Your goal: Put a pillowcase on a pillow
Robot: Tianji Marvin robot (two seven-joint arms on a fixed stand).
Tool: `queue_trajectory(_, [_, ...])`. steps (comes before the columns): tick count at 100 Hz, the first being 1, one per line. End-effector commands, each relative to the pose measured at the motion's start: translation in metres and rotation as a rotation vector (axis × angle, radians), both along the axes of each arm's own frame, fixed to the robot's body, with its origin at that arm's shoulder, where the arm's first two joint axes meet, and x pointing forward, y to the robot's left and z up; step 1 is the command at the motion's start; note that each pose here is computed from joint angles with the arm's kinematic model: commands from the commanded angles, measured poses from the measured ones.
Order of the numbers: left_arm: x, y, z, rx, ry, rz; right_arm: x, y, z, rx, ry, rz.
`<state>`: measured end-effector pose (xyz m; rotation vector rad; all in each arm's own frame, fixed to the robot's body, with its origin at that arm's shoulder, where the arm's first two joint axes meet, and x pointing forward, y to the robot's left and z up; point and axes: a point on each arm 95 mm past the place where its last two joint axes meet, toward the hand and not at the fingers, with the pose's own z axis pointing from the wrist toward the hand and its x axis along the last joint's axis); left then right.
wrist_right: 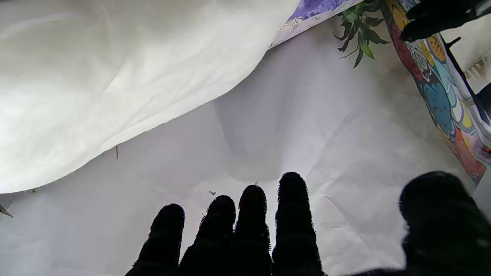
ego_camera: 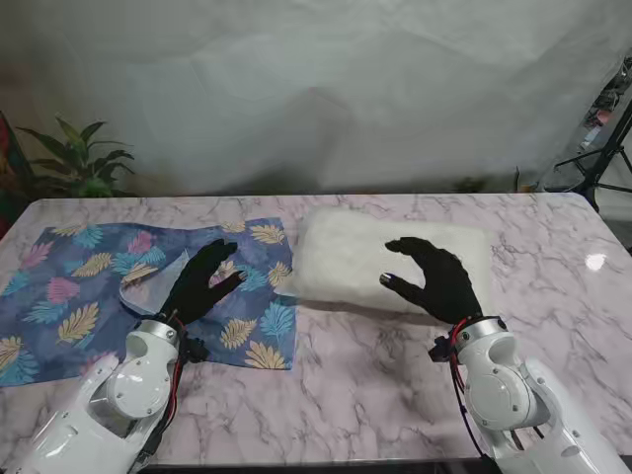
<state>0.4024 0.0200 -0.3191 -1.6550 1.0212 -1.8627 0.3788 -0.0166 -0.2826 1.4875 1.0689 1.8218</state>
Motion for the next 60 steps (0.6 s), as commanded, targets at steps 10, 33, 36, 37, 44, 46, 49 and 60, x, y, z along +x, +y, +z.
queue_trajectory(10, [-0.0016, -0.0024, -0.0001, 0.013, 0.006, -0.010, -0.0008, 0.0021, -0.0026, 0.013, 0.007, 0.008])
queue_trajectory(33, [-0.0054, -0.0027, 0.0000, 0.003, -0.011, -0.011, -0.0048, 0.0042, -0.0028, 0.032, 0.006, 0.006])
queue_trajectory(36, [-0.0051, -0.0025, -0.0002, 0.003, -0.009, -0.011, -0.0053, 0.0043, -0.0026, 0.032, 0.005, 0.005])
queue_trajectory(37, [-0.0050, -0.0025, -0.0003, 0.003, -0.008, -0.011, -0.0054, 0.0043, -0.0025, 0.032, 0.004, 0.005])
queue_trajectory(44, [-0.0042, -0.0024, -0.0009, 0.005, -0.004, -0.011, -0.0064, 0.0042, -0.0020, 0.029, 0.001, 0.005])
queue_trajectory(46, [-0.0041, -0.0025, -0.0010, 0.005, -0.003, -0.012, -0.0066, 0.0043, -0.0019, 0.030, 0.001, 0.005])
queue_trajectory(49, [-0.0039, -0.0027, -0.0011, 0.005, -0.002, -0.012, -0.0070, 0.0044, -0.0017, 0.031, -0.001, 0.005])
queue_trajectory(60, [-0.0027, -0.0029, -0.0019, 0.015, 0.010, -0.014, -0.0079, 0.0044, -0.0013, 0.038, -0.008, 0.004])
